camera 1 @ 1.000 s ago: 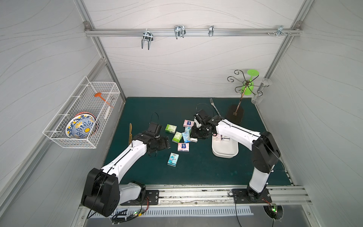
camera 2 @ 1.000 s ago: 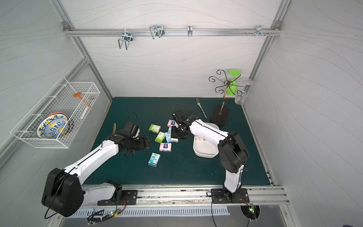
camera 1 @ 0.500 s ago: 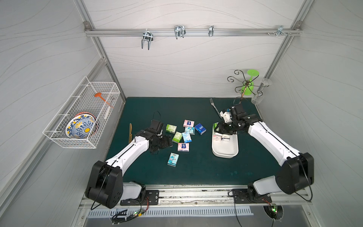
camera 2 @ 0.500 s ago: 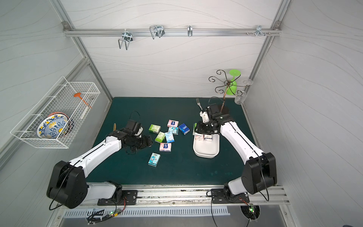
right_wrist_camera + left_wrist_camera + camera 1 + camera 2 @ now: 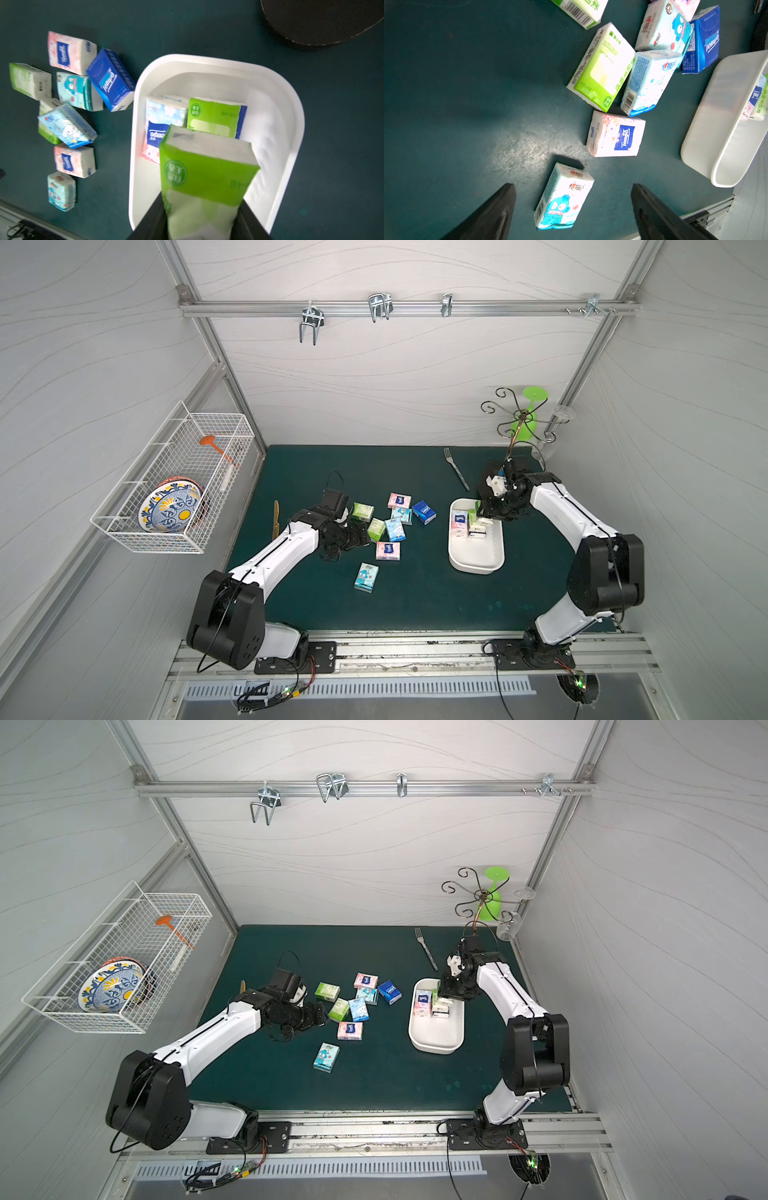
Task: Put the pocket tissues into the storage box
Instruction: Place the pocket tissues in the storage box.
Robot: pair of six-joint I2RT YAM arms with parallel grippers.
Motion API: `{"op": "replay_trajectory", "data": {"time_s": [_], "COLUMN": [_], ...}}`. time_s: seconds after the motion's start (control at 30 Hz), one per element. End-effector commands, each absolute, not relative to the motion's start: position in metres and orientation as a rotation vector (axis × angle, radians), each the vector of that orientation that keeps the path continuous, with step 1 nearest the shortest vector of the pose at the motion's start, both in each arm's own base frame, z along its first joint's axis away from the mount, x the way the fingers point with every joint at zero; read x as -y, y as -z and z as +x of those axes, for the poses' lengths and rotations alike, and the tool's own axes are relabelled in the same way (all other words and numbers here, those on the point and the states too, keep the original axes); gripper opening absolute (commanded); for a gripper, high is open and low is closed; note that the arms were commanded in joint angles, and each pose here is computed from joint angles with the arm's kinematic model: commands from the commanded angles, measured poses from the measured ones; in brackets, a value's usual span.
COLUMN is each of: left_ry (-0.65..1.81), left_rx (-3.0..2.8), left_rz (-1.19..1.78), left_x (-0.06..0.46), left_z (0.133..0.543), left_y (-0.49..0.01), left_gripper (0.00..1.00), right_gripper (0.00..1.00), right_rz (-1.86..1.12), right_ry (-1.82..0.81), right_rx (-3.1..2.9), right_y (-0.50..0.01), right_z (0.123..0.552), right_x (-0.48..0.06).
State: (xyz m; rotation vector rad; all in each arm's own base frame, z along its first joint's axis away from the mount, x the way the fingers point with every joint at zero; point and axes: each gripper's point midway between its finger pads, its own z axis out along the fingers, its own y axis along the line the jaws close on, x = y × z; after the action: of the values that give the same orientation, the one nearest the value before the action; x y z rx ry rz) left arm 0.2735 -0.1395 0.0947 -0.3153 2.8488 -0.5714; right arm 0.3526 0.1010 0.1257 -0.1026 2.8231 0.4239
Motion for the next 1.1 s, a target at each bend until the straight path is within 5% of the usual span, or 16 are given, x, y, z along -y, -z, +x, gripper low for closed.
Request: {"op": "replay_trajectory", "data": {"time_s": [0.0,0.6,0.8,1.07], "left_ry": [0.585,0.573,0.564,0.574], "left_rx": [-2.811,-2.799,-2.796,-2.790], "left_rz": [-0.263,-0.259,-0.258,-0.257], "left_x": [0.142,0.140,0.139,0.140], "left_z": [0.277,0.277,0.277,0.279], "left_y": [-0.111,-0.117,-0.118,-0.119], "left_gripper": [0.92,0.92,0.92,0.92], "right_gripper": [0.44,0.48,0.71,0.81], "right_rz": [-0.127,-0.100,-0.082,-0.099], "right_ry": [-0.311,-0.222,-0.188,-0.114], "right_rx": [-2.855,-2.941,-2.937,-2.874], "right_y": [-0.126,-0.092,-0.098,-0.130], "right_z": [0.348,0.354,0.355,0.358], "right_x": [-0.086,-0.077,-0.073,-0.073]}}
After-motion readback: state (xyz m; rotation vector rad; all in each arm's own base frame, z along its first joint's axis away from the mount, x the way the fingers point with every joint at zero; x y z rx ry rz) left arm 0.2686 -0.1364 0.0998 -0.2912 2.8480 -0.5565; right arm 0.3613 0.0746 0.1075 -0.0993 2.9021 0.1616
